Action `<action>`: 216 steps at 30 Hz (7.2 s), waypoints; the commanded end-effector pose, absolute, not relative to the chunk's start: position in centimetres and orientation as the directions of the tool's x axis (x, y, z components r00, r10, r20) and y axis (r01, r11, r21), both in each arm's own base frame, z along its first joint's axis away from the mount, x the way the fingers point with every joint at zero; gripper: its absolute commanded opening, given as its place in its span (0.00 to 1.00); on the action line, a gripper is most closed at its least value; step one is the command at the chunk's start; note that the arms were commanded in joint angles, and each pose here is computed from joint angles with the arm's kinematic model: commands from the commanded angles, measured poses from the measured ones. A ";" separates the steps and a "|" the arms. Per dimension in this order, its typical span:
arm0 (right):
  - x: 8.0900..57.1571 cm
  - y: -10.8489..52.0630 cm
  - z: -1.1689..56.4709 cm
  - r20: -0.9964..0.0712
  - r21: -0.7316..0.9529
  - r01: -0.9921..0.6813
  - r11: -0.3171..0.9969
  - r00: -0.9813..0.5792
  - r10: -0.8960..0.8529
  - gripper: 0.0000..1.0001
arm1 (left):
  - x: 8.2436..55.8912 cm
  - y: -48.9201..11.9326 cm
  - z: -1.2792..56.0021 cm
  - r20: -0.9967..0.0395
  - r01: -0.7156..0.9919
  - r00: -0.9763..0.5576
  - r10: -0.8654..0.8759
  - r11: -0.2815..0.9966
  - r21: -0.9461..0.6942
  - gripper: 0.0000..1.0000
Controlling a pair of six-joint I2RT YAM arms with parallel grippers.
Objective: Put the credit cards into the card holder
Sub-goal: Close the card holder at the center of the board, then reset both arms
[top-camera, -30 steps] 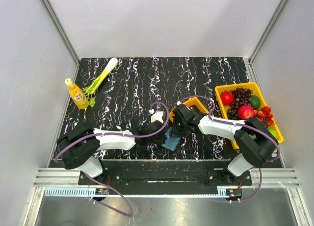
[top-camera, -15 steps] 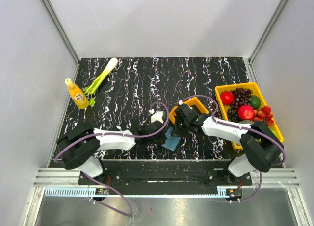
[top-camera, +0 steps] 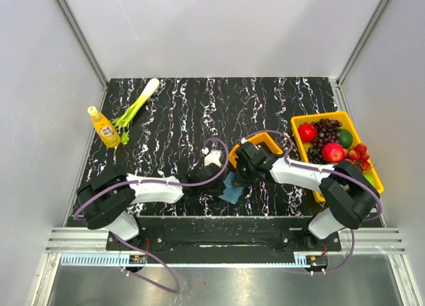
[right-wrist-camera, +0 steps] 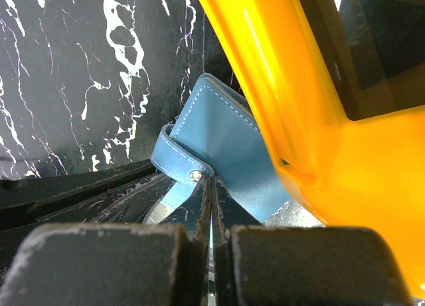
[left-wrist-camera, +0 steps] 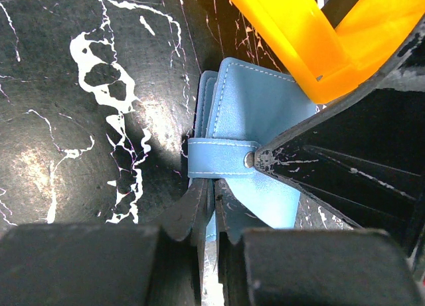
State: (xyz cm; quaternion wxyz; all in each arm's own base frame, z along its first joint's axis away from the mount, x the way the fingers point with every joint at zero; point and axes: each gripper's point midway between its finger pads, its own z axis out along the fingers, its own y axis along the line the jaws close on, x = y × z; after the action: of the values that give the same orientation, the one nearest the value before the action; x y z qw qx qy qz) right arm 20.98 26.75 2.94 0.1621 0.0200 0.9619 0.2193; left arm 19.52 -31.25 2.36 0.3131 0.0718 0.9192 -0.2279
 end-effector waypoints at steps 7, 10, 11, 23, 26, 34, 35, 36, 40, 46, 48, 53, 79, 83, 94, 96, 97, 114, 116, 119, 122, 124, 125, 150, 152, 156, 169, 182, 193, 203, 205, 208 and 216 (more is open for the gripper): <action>21.0 26.1 1.7 -0.299 0.387 -0.032 0.921 -0.950 0.093 0.00 | 18.1 -27.3 -1.6 -0.552 0.248 -0.829 0.092 0.944 -0.215 0.00; 21.0 25.9 1.1 -0.291 0.368 -0.021 0.930 -0.952 0.094 0.00 | 18.1 -27.1 -1.3 -0.559 0.248 -0.825 0.086 0.943 -0.221 0.00; 21.0 25.8 1.0 -0.289 0.358 -0.018 0.933 -0.953 0.092 0.00 | 18.1 -27.1 -1.1 -0.564 0.250 -0.822 0.083 0.941 -0.227 0.00; 21.0 25.4 0.3 -0.283 0.330 -0.013 0.944 -0.955 0.086 0.00 | 18.7 -27.2 3.5 -0.658 0.269 -0.753 -0.020 0.903 -0.334 0.42; 21.0 25.4 0.3 -0.285 0.334 -0.016 0.942 -0.955 0.085 0.00 | 19.3 -28.1 4.7 -0.686 0.289 -0.726 -0.051 0.883 -0.370 0.48; 20.9 25.5 0.3 -0.281 0.338 -0.019 0.941 -0.956 0.082 0.00 | 20.4 -30.4 5.1 -0.672 0.305 -0.735 -0.088 0.842 -0.445 0.58; 20.9 25.4 0.2 -0.282 0.335 -0.019 0.942 -0.956 0.081 0.00 | 20.6 -30.3 5.2 -0.673 0.298 -0.732 -0.104 0.840 -0.454 0.59; 20.9 25.4 0.3 -0.283 0.336 -0.020 0.942 -0.956 0.081 0.00 | 20.6 -30.1 4.9 -0.668 0.291 -0.735 -0.112 0.838 -0.461 0.60; 20.9 25.4 0.2 -0.280 0.338 -0.018 0.941 -0.956 0.083 0.00 | 21.1 -30.0 4.3 -0.639 0.274 -0.755 -0.147 0.815 -0.510 0.60; 20.9 25.5 0.2 -0.281 0.340 -0.020 0.940 -0.956 0.082 0.00 | 21.1 -30.6 3.8 -0.627 0.282 -0.767 -0.136 0.807 -0.520 0.60; 20.9 25.5 0.1 -0.280 0.341 -0.020 0.940 -0.957 0.081 0.00 | 21.2 -30.8 3.7 -0.627 0.287 -0.769 -0.129 0.807 -0.517 0.60; 20.8 25.5 0.1 -0.279 0.343 -0.021 0.939 -0.957 0.081 0.00 | 21.2 -31.1 3.3 -0.619 0.286 -0.777 -0.118 0.809 -0.514 0.60; 20.8 25.3 -0.1 -0.278 0.338 -0.011 0.941 -0.956 0.089 0.00 | 19.7 -30.7 1.4 -0.578 0.309 -0.816 -0.034 0.819 -0.484 0.41; 20.8 25.4 0.0 -0.281 0.338 -0.014 0.941 -0.956 0.087 0.00 | 19.5 -30.7 1.3 -0.578 0.317 -0.816 -0.033 0.810 -0.494 0.43; 20.8 25.5 0.0 -0.277 0.341 -0.017 0.940 -0.957 0.084 0.00 | 19.6 -30.5 0.1 -0.551 0.291 -0.835 -0.012 0.839 -0.459 0.23; 20.7 25.5 -0.1 -0.274 0.343 -0.019 0.939 -0.958 0.081 0.00 | 19.7 -30.6 0.1 -0.548 0.291 -0.836 -0.009 0.840 -0.458 0.23; 20.7 25.5 -0.1 -0.273 0.340 -0.019 0.940 -0.959 0.079 0.00 | 19.7 -30.6 0.0 -0.545 0.288 -0.838 -0.006 0.844 -0.453 0.22; 20.8 25.6 -0.3 -0.261 0.330 -0.022 0.944 -0.963 0.069 0.00 | 19.6 -29.5 -2.1 -0.499 0.244 -0.866 0.028 0.896 -0.372 0.00; 20.8 25.6 -0.1 -0.265 0.327 -0.029 0.945 -0.962 0.062 0.00 | 19.4 -29.2 -2.6 -0.482 0.231 -0.875 0.034 0.906 -0.355 0.00; 21.1 25.7 0.3 -0.273 0.326 -0.039 0.945 -0.961 0.055 0.00 | 19.2 -29.0 -3.4 -0.460 0.220 -0.887 0.044 0.916 -0.335 0.00; 21.4 26.1 0.7 -0.282 0.334 -0.051 0.941 -0.958 0.048 0.00 | 18.9 -28.3 -4.0 -0.444 0.196 -0.895 0.035 0.927 -0.321 0.00; 21.5 26.2 0.9 -0.288 0.335 -0.053 0.941 -0.957 0.048 0.00 | 18.8 -27.8 -4.5 -0.428 0.175 -0.903 0.025 0.932 -0.316 0.00; 21.6 26.2 0.9 -0.287 0.335 -0.052 0.941 -0.957 0.050 0.00 | 18.6 -27.5 -4.8 -0.419 0.167 -0.908 0.020 0.933 -0.318 0.00; 22.2 28.8 1.7 -0.340 0.287 -0.133 0.949 -0.940 -0.029 0.03 | 16.8 -24.8 -6.0 -0.343 0.100 -0.939 -0.030 0.929 -0.356 0.00; 22.3 29.0 1.9 -0.350 0.292 -0.139 0.946 -0.936 -0.029 0.03 | 16.8 -24.6 -6.1 -0.338 0.092 -0.941 -0.034 0.932 -0.350 0.00; 22.5 29.8 2.7 -0.374 0.344 -0.145 0.928 -0.928 -0.007 0.04 | 16.5 -24.2 -6.6 -0.323 0.082 -0.946 -0.032 0.939 -0.333 0.00; 22.9 29.0 2.6 -0.393 0.283 -0.133 0.950 -0.920 -0.011 0.01 | 17.0 -23.3 -6.5 -0.335 0.062 -0.942 -0.022 0.969 -0.238 0.17; 22.7 28.8 2.0 -0.379 0.275 -0.136 0.952 -0.925 -0.022 0.01 | 17.7 -23.7 -4.6 -0.417 0.076 -0.907 -0.065 0.947 -0.312 0.29; 22.5 29.0 1.9 -0.373 0.279 -0.141 0.950 -0.927 -0.028 0.01 | 17.8 -23.8 -4.7 -0.415 0.072 -0.907 -0.069 0.946 -0.315 0.17; 22.9 29.0 3.1 -0.406 0.289 -0.150 0.946 -0.913 -0.021 0.13 | 18.1 -23.6 -4.1 -0.436 0.064 -0.896 -0.086 0.945 -0.320 0.28; 23.5 29.1 4.6 -0.446 0.300 -0.165 0.939 -0.895 -0.015 0.15 | 18.3 -23.0 -3.4 -0.467 0.048 -0.876 -0.118 0.943 -0.329 0.42; 25.0 29.5 7.5 -0.519 0.338 -0.196 0.920 -0.854 0.009 0.26 | 18.9 -22.7 -1.9 -0.516 0.039 -0.842 -0.160 0.934 -0.354 0.58; 27.4 27.4 12.9 -0.650 0.360 -0.197 0.912 -0.755 0.093 0.55 | 20.7 -21.8 2.1 -0.619 0.035 -0.755 -0.216 0.929 -0.367 0.90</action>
State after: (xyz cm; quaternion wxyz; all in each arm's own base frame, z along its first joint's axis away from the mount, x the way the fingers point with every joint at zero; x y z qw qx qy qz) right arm 24.89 28.15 8.51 0.2695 -0.0443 0.9419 0.1955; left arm 20.97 -25.58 3.43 0.3342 -0.0464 0.9042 -0.2619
